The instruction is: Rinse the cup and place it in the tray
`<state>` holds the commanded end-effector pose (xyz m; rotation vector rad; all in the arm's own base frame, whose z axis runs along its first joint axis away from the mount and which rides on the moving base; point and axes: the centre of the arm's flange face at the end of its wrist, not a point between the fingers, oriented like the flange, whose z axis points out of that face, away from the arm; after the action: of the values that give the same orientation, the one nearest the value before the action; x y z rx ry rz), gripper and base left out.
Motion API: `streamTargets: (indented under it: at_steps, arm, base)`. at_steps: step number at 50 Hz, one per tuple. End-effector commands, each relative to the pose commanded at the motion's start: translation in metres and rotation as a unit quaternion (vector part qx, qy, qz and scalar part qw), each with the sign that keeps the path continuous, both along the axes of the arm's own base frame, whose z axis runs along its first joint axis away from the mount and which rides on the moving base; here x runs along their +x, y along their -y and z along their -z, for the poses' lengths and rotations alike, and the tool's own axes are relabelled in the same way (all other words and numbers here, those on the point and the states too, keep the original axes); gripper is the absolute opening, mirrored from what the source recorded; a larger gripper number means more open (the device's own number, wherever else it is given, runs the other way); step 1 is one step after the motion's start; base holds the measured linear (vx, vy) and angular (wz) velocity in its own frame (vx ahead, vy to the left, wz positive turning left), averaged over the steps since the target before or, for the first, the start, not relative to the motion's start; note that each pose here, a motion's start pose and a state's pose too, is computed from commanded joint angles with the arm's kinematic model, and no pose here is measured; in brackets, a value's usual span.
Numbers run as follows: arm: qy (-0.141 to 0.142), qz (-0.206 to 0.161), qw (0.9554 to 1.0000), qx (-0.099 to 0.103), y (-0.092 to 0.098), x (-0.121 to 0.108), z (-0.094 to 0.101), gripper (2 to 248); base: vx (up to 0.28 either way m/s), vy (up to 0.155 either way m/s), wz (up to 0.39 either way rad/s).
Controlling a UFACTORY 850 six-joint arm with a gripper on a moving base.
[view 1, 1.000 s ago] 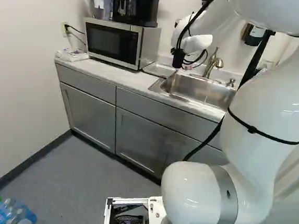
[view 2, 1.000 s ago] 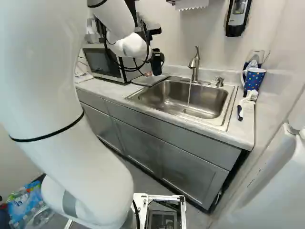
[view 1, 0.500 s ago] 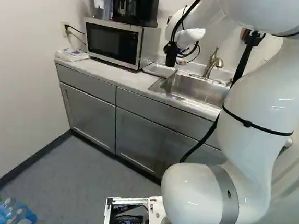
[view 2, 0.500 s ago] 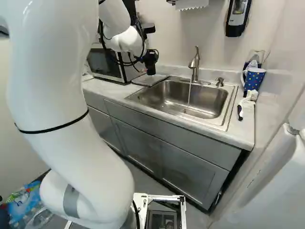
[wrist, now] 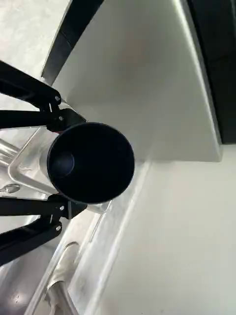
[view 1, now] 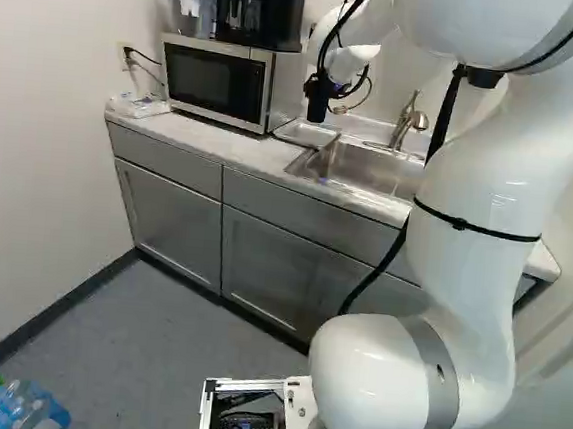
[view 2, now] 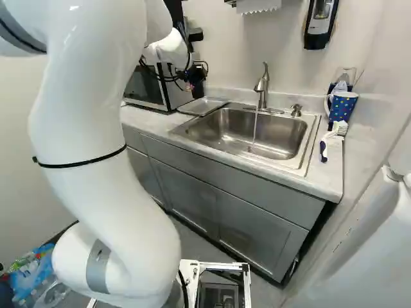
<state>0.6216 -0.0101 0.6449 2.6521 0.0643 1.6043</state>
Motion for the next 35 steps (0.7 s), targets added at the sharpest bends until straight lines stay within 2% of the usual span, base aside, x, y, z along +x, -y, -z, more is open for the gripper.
streamTargets:
  at_steps: [8, 17, 35]
  arm:
    - [0.000, -0.001, 1.0000, 0.000, -0.001, 0.010, 0.000, 126]
    - [-0.001, -0.001, 1.0000, 0.000, -0.001, 0.011, 0.001, 126]
    - [-0.016, -0.001, 0.9999, 0.000, -0.001, 0.014, 0.019, 126]
  base:
    - [0.000, 0.000, 0.000]
    - [0.000, 0.000, 0.000]
    - [0.000, 0.000, 0.000]
